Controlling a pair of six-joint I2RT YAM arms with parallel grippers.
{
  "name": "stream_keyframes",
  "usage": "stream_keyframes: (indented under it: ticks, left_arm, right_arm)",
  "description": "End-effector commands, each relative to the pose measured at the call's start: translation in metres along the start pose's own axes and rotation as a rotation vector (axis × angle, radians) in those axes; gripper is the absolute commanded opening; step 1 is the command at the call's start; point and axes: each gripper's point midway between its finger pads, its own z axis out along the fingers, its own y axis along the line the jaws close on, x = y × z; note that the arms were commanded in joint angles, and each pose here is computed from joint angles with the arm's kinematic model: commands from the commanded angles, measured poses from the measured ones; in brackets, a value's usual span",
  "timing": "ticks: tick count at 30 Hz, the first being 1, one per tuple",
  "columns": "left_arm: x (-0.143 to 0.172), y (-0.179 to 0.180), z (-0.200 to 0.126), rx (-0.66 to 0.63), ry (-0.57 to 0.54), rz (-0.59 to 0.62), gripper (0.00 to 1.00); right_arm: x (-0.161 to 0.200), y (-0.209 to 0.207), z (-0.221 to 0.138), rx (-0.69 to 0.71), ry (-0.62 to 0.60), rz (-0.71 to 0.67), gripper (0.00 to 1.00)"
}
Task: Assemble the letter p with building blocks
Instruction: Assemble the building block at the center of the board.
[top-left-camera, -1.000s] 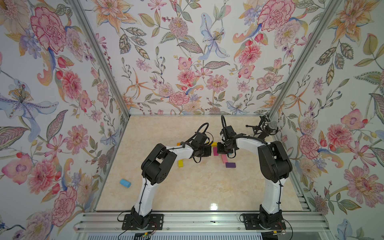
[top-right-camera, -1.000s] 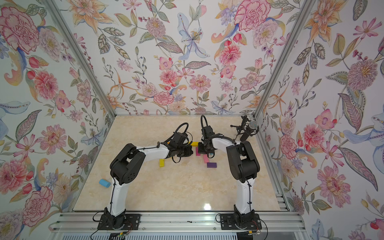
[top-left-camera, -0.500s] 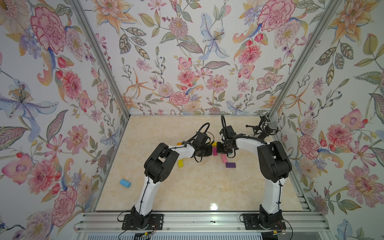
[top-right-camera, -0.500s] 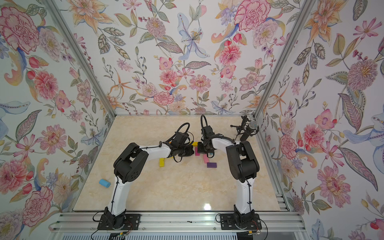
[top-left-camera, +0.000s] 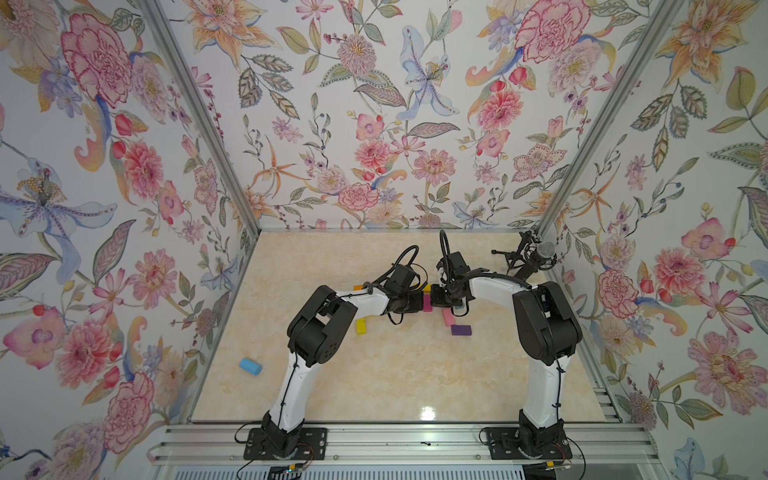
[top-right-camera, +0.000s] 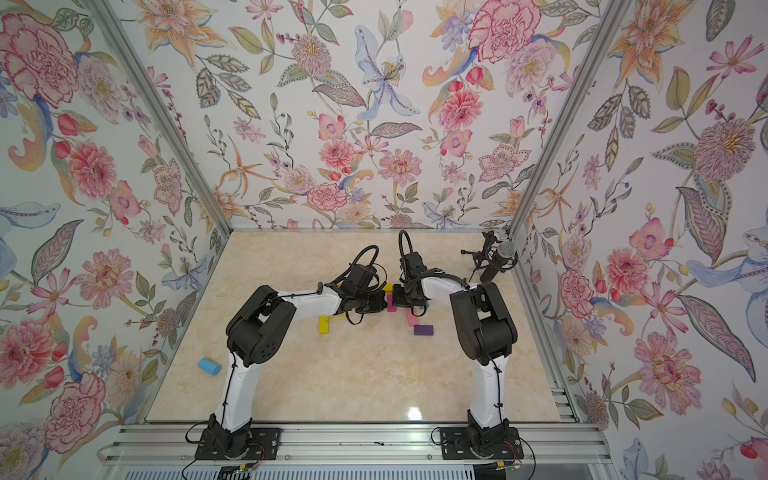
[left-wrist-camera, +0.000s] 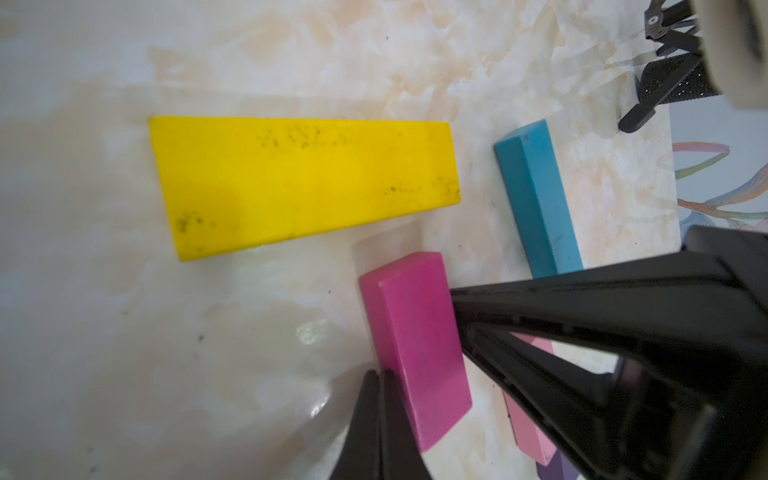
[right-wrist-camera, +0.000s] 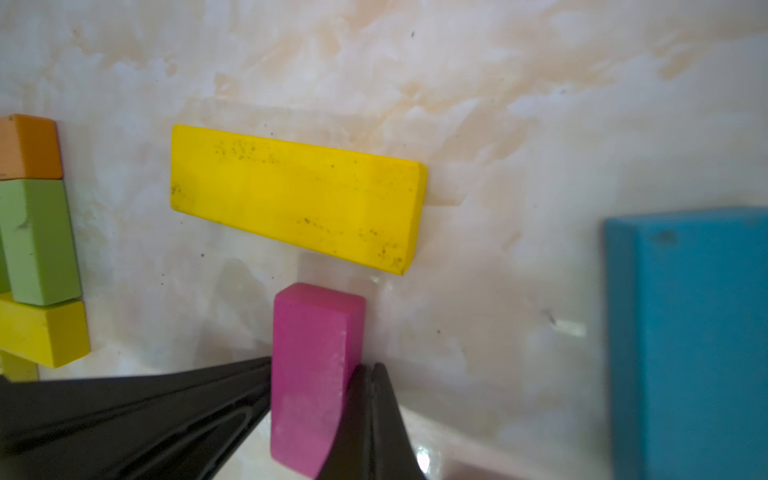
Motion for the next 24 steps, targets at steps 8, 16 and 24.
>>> stream_keyframes:
  ticks: [8,16,24]
  left_arm:
    - [0.002,0.025,-0.023,-0.044,-0.012,-0.029,0.0]
    - [-0.001,0.035,-0.033,-0.056,-0.027,-0.042,0.0]
    - [-0.005,0.04,-0.037,-0.061,-0.034,-0.051,0.0]
  right_arm:
    - [0.03,0.026,0.024,-0.04,0.096,-0.003,0.0]
    - [0.029,0.035,0.03,-0.052,0.103,-0.007,0.0]
    - [0.028,0.036,0.034,-0.056,0.107,-0.006,0.0]
